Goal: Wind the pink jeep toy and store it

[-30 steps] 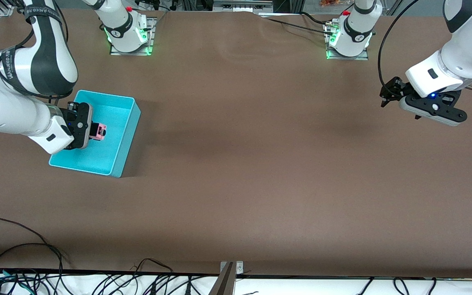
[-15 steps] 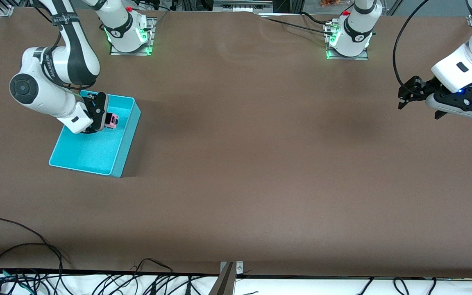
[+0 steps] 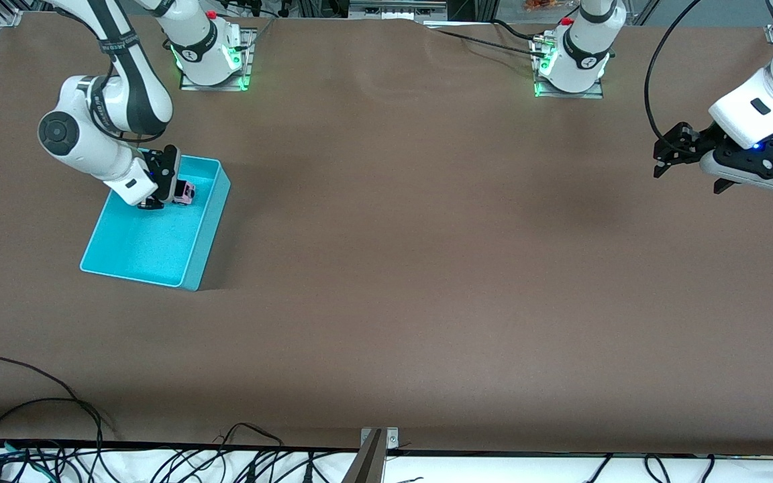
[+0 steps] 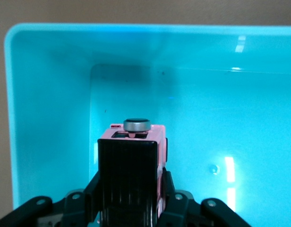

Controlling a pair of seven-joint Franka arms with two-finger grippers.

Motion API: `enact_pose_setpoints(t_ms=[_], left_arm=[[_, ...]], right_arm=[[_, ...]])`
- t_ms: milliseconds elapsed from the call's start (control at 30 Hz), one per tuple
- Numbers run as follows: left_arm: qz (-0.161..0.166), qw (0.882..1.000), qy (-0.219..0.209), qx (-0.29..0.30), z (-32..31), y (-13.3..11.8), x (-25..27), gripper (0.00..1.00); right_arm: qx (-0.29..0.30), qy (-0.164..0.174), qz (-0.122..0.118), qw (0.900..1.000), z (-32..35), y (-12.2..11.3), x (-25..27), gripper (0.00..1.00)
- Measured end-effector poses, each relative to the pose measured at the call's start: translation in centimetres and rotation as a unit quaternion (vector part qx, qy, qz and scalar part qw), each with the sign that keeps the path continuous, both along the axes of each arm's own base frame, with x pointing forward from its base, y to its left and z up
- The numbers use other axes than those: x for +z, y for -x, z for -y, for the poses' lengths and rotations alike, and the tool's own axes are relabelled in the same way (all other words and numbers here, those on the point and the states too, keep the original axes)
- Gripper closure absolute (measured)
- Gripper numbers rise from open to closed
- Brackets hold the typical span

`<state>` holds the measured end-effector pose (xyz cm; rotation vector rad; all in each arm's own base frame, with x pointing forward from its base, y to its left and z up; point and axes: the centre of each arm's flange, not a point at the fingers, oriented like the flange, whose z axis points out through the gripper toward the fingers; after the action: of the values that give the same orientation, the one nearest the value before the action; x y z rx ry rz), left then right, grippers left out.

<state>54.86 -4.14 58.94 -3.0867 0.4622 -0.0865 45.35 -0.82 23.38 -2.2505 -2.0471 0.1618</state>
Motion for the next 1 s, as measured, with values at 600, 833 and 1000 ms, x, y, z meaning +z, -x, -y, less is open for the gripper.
enact_pose_setpoints(t_ms=[600,833,1000], left_arm=[[-0.005,1.0,0.001,0.03,0.6,-0.3,-0.7,0.0],[-0.002,0.999,0.002,0.036,0.5,-0.4,-0.3,0.0],[0.0,0.999,0.002,0.037,0.5,-0.4,-0.1,0.0]], right_arm=[[0.021,0.0,0.01,1.0,0.1,0.1,-1.6,0.34],[0.019,-0.001,0.039,0.999,0.1,-1.5,0.3,0.01],[0.003,-0.012,0.072,0.997,0.1,-4.0,3.3,0.0]])
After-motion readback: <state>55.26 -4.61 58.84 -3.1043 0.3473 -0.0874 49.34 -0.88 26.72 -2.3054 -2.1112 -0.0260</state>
